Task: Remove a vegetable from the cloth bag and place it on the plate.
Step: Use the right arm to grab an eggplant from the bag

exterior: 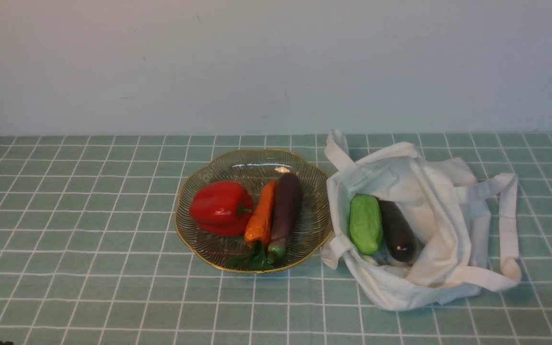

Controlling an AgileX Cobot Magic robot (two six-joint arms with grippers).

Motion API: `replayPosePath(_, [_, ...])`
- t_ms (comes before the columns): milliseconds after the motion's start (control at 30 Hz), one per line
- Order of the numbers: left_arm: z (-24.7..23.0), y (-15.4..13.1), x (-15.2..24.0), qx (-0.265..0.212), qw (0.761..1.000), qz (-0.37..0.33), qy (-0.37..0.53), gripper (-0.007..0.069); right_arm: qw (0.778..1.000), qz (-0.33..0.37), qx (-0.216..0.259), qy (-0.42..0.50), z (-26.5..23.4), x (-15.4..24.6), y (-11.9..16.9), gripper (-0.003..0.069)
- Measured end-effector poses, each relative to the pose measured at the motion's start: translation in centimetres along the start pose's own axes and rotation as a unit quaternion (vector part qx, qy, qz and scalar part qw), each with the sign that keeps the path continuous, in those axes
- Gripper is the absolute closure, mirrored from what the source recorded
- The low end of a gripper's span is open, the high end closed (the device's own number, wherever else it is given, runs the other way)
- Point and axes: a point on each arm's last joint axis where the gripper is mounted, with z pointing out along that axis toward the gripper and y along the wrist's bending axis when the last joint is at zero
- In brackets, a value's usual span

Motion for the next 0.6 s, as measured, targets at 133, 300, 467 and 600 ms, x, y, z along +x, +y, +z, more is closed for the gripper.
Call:
replayPosePath(133, [0.0, 0.0, 0.0, 0.0, 1.0, 0.0, 0.0, 0.0629, 0.99, 0.136, -0.029, -0.001, 0.0, -0.1, 0.5, 0.0674])
replayPosePath(300, [0.0, 0.0, 0.0, 0.0, 1.0, 0.0, 0.0, 0.0629, 0.984, 0.171, -0.041, 0.006, -0.1, -0.1, 0.8, 0.0674])
replayPosePath(467, [0.0, 0.0, 0.0, 0.0, 1.0, 0.0, 0.0, 0.0629, 0.994, 0.015, -0.102, -0.021, -2.1, -3.5, 5.0, 0.0674])
replayPosePath(600, [0.0, 0.0, 0.0, 0.0, 1.0, 0.0, 0.0, 0.0629, 0.989, -0.12, -0.09, -0.017, -3.1, -7.1, 8.6, 0.0674])
